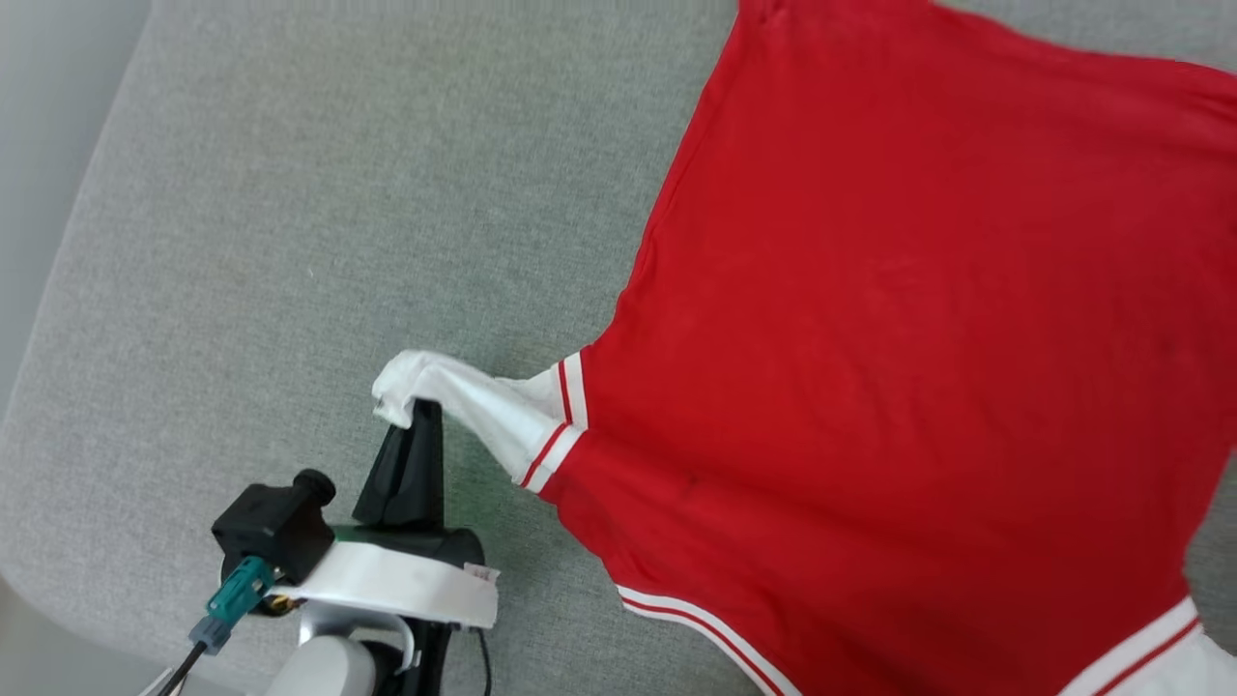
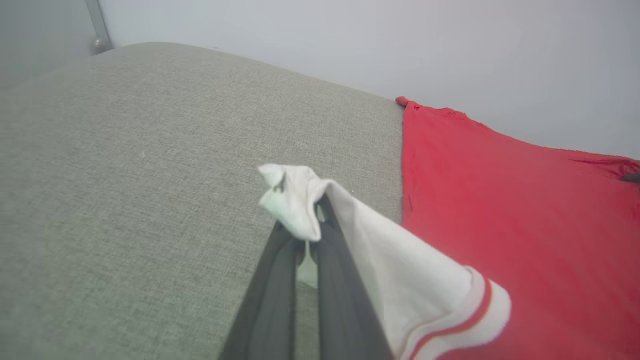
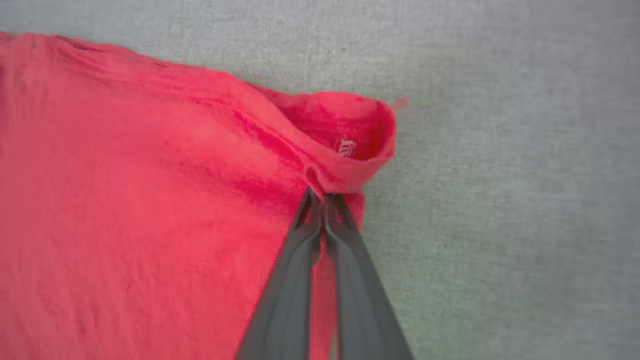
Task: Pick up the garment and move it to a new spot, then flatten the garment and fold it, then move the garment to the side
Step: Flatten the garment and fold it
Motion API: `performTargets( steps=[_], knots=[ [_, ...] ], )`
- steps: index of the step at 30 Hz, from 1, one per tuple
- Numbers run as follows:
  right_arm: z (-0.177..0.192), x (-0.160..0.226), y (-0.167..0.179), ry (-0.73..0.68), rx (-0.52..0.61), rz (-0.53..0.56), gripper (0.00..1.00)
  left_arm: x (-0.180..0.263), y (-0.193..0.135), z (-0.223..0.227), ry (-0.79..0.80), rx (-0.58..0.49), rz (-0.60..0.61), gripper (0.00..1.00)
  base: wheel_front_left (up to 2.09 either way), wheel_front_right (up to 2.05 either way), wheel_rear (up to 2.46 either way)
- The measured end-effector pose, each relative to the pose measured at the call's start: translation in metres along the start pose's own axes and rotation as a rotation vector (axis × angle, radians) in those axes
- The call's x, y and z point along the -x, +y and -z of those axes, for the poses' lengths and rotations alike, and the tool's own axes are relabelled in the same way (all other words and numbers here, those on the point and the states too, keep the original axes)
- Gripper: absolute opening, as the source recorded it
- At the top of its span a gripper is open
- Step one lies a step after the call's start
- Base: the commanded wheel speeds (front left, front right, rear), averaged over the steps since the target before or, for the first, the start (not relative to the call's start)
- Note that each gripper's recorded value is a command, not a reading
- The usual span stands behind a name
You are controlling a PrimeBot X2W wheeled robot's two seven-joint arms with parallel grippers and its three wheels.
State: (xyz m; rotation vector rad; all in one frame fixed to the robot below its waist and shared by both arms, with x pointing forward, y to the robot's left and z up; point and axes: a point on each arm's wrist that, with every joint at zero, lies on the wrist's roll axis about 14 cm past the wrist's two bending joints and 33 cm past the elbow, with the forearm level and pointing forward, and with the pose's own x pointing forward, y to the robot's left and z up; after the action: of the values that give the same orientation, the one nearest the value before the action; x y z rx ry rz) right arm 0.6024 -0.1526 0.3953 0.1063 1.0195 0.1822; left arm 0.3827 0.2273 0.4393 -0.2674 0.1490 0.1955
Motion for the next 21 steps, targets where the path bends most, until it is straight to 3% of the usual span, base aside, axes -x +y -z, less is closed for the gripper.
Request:
performTargets(
  steps=[4, 10, 15, 21],
  knots=[
    [-0.014, 0.038, -0.006, -0.086, 0.092, 0.031, 0.0, 0.01, 0.007, -0.003, -0.004, 0.005, -0.018, 0.0, 0.0, 0.0, 0.0],
    [0.019, 0.092, -0.034, -0.101, 0.169, 0.089, 0.0, 0.022, 0.014, -0.007, -0.008, 0.015, -0.032, 0.0, 0.0, 0.0, 0.0],
    [0.097, 0.129, -0.071, -0.004, 0.128, 0.144, 0.0, 0.031, 0.015, -0.007, 0.01, 0.015, -0.02, 0.0, 0.0, 0.0, 0.0],
    [0.227, 0.163, -0.096, 0.183, -0.051, 0.153, 0.0, 0.032, 0.005, -0.008, 0.027, 0.009, 0.024, 0.0, 0.0, 0.0, 0.0]
  ],
)
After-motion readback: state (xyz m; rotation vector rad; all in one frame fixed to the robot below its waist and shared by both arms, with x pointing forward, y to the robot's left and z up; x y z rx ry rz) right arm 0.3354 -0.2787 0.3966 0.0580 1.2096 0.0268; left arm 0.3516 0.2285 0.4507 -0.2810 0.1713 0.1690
